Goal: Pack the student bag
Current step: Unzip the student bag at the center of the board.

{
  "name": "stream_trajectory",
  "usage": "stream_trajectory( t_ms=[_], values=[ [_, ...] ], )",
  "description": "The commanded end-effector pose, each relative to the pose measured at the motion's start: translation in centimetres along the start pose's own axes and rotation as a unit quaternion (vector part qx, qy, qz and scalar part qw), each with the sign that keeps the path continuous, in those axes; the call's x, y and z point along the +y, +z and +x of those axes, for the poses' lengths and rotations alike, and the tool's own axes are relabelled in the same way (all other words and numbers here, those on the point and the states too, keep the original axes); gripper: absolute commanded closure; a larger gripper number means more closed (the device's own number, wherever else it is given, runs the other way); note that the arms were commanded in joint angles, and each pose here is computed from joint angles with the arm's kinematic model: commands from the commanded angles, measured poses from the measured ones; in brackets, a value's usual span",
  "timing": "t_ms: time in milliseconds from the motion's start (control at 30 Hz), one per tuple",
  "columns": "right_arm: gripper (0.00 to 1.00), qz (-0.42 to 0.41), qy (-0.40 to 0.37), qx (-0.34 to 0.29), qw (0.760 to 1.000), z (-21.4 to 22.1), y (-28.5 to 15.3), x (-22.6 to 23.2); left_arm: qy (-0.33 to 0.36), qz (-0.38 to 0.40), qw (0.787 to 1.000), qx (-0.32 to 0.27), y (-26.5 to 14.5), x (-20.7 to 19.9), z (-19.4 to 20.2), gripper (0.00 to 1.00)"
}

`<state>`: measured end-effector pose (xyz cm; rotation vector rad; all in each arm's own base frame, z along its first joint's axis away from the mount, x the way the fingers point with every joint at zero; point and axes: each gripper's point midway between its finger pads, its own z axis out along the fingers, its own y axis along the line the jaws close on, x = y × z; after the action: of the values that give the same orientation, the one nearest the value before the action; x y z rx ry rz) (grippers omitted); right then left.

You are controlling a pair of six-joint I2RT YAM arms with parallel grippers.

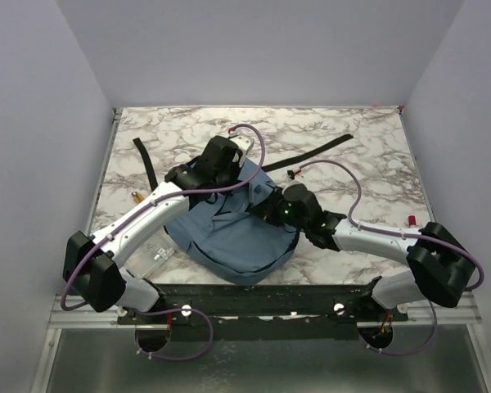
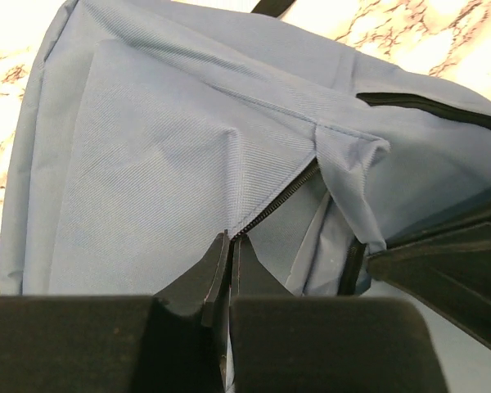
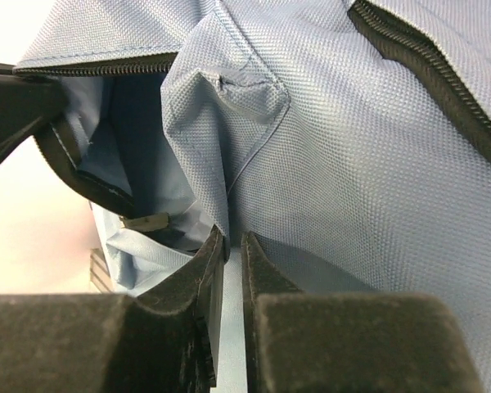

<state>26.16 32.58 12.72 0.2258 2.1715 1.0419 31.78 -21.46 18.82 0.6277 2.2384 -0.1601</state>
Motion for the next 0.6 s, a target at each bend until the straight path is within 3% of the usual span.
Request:
stream_trajectory(
  t_ms=[0, 167, 367, 567],
  values=[
    [0.82, 0.072, -0.064, 0.019, 0.995, -0.2, -0.3, -2.3, 0.008, 0.001, 1.0, -0.02, -1.1, 0.9, -0.7, 1.0],
    [0.62, 0.077, -0.112, -0.01, 0.991, -3.2, -2.7, -0.4, 0.001, -0.002, 1.0, 0.0, 0.0, 0.7, 0.1, 1.0],
    [0.33, 0.123, -0.171, -0.105, 0.972, -9.0, -7.4, -0.1, -0.027, 0.026, 0.999, -0.003, 0.1, 0.1, -0.7, 1.0],
    [0.19, 0.294, -0.153, -0.218, 0.918, -17.6, -11.9, -7.6, -0.037, 0.04, 0.999, -0.003, -0.1, -0.3, -0.8, 1.0]
  ],
)
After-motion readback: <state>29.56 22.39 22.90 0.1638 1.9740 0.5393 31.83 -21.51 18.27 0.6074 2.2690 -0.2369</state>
